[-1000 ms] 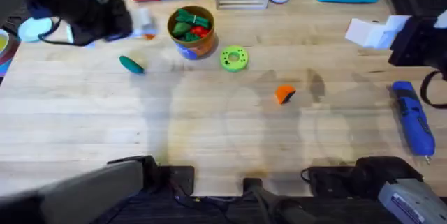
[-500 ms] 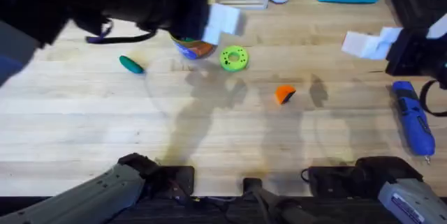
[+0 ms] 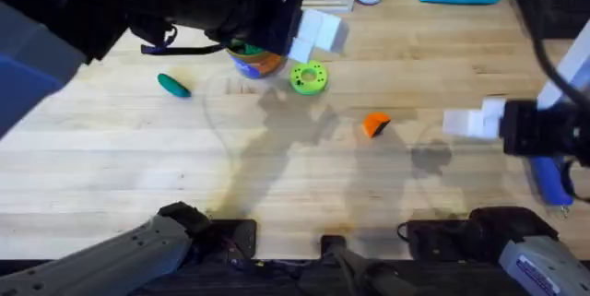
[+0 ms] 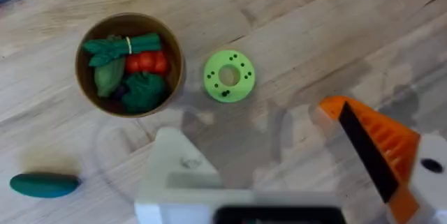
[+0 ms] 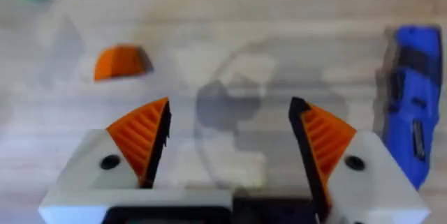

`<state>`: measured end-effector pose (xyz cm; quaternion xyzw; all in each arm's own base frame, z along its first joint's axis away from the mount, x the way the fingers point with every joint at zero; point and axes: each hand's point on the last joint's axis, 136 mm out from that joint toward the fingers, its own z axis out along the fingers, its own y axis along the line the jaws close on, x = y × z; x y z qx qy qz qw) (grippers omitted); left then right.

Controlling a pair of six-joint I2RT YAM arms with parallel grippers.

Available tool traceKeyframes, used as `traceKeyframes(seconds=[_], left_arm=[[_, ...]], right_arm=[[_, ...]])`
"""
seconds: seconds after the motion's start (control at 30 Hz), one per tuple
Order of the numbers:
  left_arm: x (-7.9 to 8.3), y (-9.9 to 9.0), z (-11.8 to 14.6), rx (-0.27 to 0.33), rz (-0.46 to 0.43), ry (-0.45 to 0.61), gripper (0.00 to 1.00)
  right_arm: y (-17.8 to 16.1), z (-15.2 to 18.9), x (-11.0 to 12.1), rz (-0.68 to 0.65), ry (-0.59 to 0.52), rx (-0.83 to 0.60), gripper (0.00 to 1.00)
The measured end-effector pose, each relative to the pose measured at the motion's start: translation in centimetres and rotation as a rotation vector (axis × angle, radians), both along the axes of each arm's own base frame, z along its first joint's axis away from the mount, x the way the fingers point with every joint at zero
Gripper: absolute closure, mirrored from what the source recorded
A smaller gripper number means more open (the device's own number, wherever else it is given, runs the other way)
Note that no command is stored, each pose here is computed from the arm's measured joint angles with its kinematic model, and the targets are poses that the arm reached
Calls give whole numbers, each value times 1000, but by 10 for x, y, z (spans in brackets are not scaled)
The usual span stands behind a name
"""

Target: Pick up the gripper from the table and insert it into the empty holder that is missing its gripper. Then pick up a screw, insert it into the mounting hole, and use the screwdriver to tighten it. Finally, clean up the table by picking up the vegetable and placing it into the bucket.

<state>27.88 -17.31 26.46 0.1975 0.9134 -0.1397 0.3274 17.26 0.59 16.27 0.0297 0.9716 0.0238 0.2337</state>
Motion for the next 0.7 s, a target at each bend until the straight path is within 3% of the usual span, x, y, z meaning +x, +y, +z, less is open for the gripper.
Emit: traceKeyframes(seconds=[0.07,0.23,0.47,0.7], left_arm=[[1,1,1,7,2,-9,8],[-7,7,16,12,-32,-82,8],[-33,22,48,-67,-79,-355,8],[-50,30,24,-153,-88,-562,8]], right_arm=[[0,-6,-13,0,58,0,11],[0,-6,-13,0,60,0,10],[0,-6,-13,0,60,0,10],[0,-6,-13,0,59,0,9]])
